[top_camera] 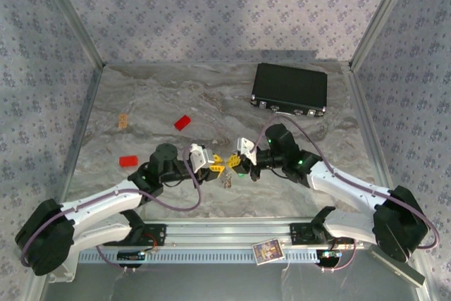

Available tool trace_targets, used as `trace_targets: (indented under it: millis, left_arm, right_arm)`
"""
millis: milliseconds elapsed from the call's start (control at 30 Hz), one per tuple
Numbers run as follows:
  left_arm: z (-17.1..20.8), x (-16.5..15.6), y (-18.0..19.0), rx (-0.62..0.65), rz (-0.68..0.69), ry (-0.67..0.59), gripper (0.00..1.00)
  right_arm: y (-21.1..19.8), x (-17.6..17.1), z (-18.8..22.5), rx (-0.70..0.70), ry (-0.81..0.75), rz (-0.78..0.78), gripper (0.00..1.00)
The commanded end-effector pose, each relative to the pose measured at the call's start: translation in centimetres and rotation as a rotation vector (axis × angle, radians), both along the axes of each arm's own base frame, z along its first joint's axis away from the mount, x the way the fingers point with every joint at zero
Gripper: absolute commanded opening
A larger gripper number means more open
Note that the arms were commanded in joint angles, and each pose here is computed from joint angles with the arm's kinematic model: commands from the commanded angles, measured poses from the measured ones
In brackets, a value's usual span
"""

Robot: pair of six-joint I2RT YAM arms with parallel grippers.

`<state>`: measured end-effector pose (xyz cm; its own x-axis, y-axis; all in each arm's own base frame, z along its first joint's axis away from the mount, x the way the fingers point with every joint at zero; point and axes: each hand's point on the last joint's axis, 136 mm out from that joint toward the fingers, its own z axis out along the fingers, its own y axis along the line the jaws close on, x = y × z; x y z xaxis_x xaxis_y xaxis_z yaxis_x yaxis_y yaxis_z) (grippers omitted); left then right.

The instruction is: Put the keys on the keyring

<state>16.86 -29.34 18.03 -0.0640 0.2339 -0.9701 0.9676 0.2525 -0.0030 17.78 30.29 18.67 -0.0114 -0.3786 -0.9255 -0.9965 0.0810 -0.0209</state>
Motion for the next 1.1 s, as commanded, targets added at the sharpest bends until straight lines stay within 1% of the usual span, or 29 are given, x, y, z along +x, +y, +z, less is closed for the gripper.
trace_targets:
  millis: [0, 200, 533, 800, 967, 1067]
  left_arm:
    - [1.0, -0.5, -0.2, 0.045, -0.038, -0.022, 0.24]
    - [0.9, -0.6, -0.2, 0.092, -0.062, -0.024, 0.23]
    - [1.1, -1.0, -0.3, 0.104, -0.086, -0.023, 0.19]
    - [1.2, -1.1, -0.4, 0.107, -0.097, -0.023, 0.15]
    - [1.4, -1.0, -0.4, 0.105, -0.098, -0.029, 0.11]
    - [1.4, -1.1, -0.4, 0.108, -0.101, -0.029, 0.05]
  right_arm:
    - [0.3, -0.4, 1.0, -0.043, -0.045, 0.054, 0.0]
    - [0.1, -0.3, 0.5, -0.156, -0.076, 0.076, 0.0]
    - [0.1, -0.9, 0.1, -0.253, -0.112, 0.115, 0.0]
    - [1.0, -1.0, 0.7, -0.249, -0.138, 0.139, 0.0]
    - [1.2, -1.0, 0.1, -0.294, -0.135, 0.149, 0.0]
    - [1.4, -1.1, 0.3, -0.283, -0.134, 0.156, 0.0]
